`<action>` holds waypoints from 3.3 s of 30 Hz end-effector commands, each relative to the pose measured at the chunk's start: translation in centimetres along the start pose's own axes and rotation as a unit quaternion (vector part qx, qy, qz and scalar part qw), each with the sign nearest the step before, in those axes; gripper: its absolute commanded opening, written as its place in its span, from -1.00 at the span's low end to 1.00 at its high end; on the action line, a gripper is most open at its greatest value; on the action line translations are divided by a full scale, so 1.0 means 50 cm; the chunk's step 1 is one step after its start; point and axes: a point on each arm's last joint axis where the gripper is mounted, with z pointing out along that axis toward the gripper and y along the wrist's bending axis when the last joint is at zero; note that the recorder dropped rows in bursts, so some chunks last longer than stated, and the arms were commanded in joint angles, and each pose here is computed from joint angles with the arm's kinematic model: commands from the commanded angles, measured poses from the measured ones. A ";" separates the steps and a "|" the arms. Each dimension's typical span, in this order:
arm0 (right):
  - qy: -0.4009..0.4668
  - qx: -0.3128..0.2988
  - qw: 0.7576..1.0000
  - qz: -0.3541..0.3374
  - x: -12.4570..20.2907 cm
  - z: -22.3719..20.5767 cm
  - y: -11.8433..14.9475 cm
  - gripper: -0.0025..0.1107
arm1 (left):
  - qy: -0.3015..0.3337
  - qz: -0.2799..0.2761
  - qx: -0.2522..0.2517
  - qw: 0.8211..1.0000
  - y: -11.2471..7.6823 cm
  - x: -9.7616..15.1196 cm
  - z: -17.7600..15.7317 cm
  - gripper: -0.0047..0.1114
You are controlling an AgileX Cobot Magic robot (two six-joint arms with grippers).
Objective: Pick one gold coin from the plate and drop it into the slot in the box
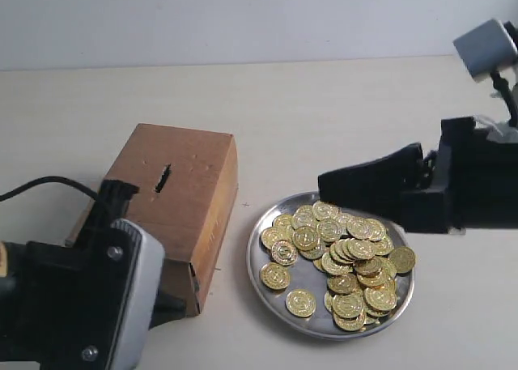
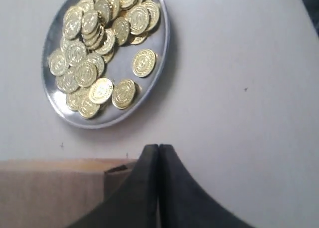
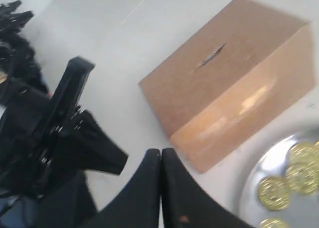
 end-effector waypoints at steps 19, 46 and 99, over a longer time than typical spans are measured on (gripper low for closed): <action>-0.146 0.284 0.941 -0.107 -0.074 -0.090 -0.034 -0.96 | 0.030 0.443 0.090 0.892 0.164 -0.161 0.264 -0.92; 0.051 0.135 0.988 -0.051 -0.073 0.102 -0.135 -0.84 | 0.101 0.208 0.023 0.973 0.180 -0.098 -0.023 -0.92; 0.239 0.176 0.909 -0.294 0.055 0.260 -0.185 0.09 | 0.093 0.188 0.007 0.978 0.105 -0.044 -0.009 -0.92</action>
